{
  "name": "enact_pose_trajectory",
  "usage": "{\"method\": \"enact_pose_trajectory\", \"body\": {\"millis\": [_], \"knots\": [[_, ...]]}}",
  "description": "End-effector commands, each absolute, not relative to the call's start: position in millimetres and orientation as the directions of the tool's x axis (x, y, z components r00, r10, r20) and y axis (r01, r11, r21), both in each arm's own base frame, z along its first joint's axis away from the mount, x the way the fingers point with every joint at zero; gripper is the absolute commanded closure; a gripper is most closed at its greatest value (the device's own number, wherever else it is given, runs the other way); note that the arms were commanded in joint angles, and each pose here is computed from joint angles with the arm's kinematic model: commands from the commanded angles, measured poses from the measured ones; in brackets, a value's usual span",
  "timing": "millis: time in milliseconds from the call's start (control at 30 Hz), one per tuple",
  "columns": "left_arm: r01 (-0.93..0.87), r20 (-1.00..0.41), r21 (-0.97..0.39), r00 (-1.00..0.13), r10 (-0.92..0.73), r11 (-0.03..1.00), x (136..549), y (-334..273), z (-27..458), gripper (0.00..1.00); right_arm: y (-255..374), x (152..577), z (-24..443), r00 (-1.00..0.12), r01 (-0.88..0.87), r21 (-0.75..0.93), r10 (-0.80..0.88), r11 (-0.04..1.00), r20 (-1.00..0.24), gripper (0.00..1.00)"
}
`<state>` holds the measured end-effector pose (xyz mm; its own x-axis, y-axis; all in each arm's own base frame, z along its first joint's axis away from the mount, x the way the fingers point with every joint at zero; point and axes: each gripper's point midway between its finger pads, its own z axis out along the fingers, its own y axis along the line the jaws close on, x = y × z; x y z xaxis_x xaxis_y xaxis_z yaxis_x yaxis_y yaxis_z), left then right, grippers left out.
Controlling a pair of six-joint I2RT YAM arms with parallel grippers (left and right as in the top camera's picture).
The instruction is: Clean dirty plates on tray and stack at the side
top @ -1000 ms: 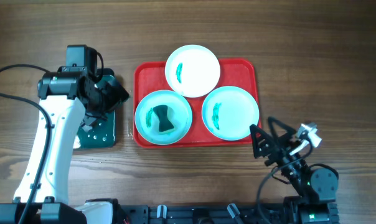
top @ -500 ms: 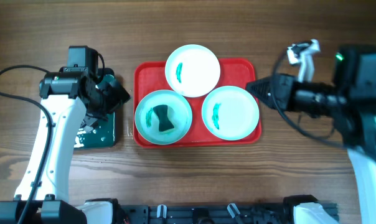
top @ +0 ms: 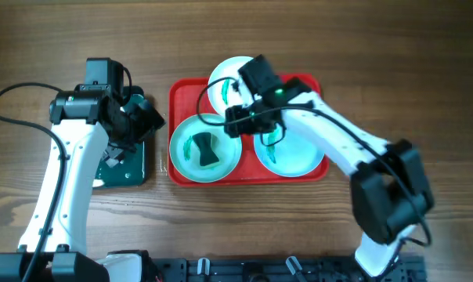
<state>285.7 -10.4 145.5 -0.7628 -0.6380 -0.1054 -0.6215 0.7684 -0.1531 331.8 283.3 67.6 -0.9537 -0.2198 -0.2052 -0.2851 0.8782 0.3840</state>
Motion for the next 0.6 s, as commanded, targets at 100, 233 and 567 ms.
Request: {"method": "enact_pose_trajectory", "body": {"millis": [100, 233, 567], "knots": [[-0.627, -0.103, -0.158, -0.758, -0.644, 0.763, 286.4, -10.3, 145.4, 0.00, 287.8, 334.0, 22.6, -0.943, -0.328, 0.340, -0.284, 0.881, -0.174, 0.46], [-0.625, -0.102, -0.159, -0.760, -0.642, 0.764, 286.2, -11.3, 145.3, 0.00, 279.1, 335.3, 2.9, -0.948, -0.315, 0.288, -0.283, 0.904, -0.148, 0.51], [-0.538, -0.020, -0.171, -0.836, -0.549, 0.825, 286.0, -54.0, 128.7, 0.54, 277.4, 326.7, 0.4, -0.983, -0.181, 0.307, -0.168, 0.934, -0.070, 0.87]]}}
